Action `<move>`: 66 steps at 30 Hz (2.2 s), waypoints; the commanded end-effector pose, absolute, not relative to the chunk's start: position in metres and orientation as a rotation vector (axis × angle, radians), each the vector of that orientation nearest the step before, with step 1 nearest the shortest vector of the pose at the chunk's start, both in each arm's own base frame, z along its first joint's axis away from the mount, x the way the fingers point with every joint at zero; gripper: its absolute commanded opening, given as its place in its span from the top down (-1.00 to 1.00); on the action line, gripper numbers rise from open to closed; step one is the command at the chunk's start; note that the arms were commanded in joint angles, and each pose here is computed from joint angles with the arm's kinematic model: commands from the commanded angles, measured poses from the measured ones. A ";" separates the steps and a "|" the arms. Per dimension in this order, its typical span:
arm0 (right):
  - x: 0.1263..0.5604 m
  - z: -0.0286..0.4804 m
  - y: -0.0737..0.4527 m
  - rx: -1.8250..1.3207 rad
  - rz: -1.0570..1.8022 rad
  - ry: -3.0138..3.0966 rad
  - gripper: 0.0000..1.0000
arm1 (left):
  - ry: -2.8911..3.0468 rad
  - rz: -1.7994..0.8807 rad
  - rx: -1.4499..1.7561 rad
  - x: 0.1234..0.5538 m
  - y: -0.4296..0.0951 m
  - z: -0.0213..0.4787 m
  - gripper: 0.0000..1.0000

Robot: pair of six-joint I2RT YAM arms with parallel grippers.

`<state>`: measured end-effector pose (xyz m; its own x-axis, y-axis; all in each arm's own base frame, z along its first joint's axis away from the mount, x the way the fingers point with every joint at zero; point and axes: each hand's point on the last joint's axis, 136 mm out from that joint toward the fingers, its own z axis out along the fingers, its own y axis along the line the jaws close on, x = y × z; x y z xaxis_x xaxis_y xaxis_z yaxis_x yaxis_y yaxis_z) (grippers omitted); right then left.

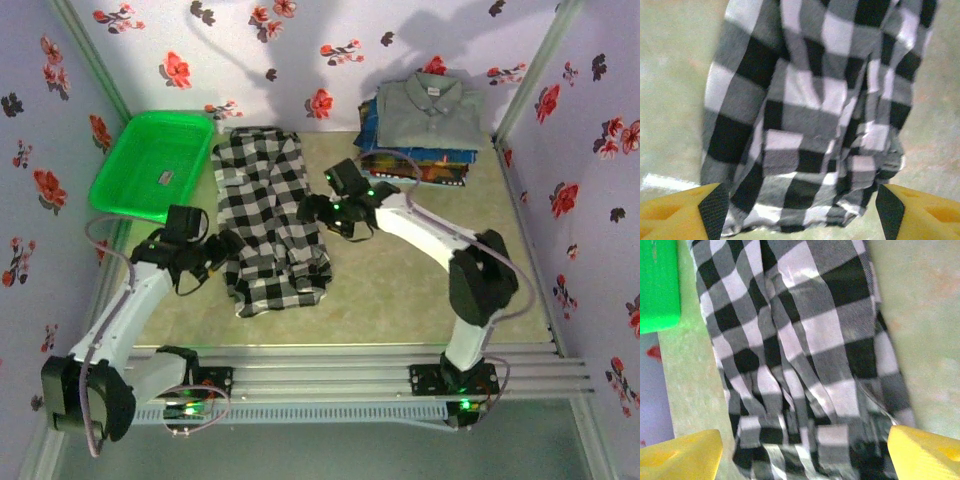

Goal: Fold and stack the long sleeve shirts

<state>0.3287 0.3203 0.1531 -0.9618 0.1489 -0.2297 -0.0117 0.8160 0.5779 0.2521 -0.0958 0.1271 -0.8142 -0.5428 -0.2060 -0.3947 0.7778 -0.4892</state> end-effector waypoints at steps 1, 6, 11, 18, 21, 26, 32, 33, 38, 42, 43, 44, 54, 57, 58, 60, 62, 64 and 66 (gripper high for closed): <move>0.287 0.108 0.298 0.016 0.798 2.905 -0.68 | 2.780 -0.625 -0.791 0.222 -0.098 0.088 -0.59; 0.243 0.102 0.328 -0.267 0.720 2.993 -0.59 | 2.788 -0.609 -0.749 0.221 -0.096 0.086 -0.57; 0.228 0.080 0.341 -0.483 0.408 3.047 -0.36 | 2.784 -0.579 -0.813 0.212 -0.090 0.073 -0.54; 0.240 0.057 0.350 -0.592 0.139 3.027 -0.11 | 2.752 -0.576 -0.834 0.204 -0.086 0.074 -0.51; 0.251 0.059 0.354 -0.633 0.061 2.984 -0.04 | 2.753 -0.575 -0.829 0.200 -0.085 0.075 -0.51; 0.259 0.056 0.362 -0.718 -0.024 2.947 0.00 | 2.752 -0.573 -0.832 0.198 -0.084 0.074 -0.50; 0.256 0.042 0.369 -0.751 -0.022 2.977 0.05 | 2.750 -0.571 -0.831 0.197 -0.082 0.073 -0.50; 0.255 0.040 0.370 -0.751 -0.021 2.982 0.06 | 2.749 -0.571 -0.831 0.196 -0.082 0.073 -0.50; 0.257 0.032 0.368 -0.745 -0.056 2.989 0.25 | 2.742 -0.568 -0.841 0.195 -0.079 0.073 -0.50; 0.265 0.040 0.371 -0.738 -0.064 2.960 0.59 | 2.739 -0.562 -0.849 0.194 -0.075 0.073 -0.49; 0.265 0.044 0.373 -0.738 -0.054 2.955 0.66 | 2.737 -0.562 -0.848 0.194 -0.075 0.074 -0.49; 0.266 0.048 0.375 -0.739 -0.039 2.950 0.74 | 2.737 -0.559 -0.849 0.194 -0.074 0.074 -0.49; 0.256 0.090 0.390 -0.729 0.153 2.947 0.99 | 2.738 -0.547 -0.860 0.191 -0.070 0.072 -0.49; 0.249 0.092 0.391 -0.727 0.194 2.971 1.00 | 2.738 -0.548 -0.859 0.191 -0.069 0.071 -0.49; 0.247 0.093 0.392 -0.725 0.210 2.981 1.00 | 2.739 -0.547 -0.862 0.190 -0.069 0.071 -0.49; 0.243 0.097 0.395 -0.722 0.242 2.989 1.00 | 2.740 -0.546 -0.863 0.190 -0.069 0.070 -0.49; 0.240 0.103 0.396 -0.723 0.264 2.987 1.00 | 2.740 -0.546 -0.865 0.190 -0.069 0.070 -0.49; 0.237 0.105 0.397 -0.729 0.276 2.991 1.00 | 2.740 -0.542 -0.871 0.189 -0.069 0.069 -0.49; 0.232 0.102 0.396 -0.740 0.276 3.016 1.00 | 2.737 -0.534 -0.885 0.188 -0.067 0.067 -0.49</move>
<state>0.2482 0.3960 0.0815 -0.8865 -0.4541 -0.0888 -0.4623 0.8776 0.1271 0.1973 -0.0735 0.0751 -0.7972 -0.5959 -0.0964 -0.5054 0.7462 -0.4332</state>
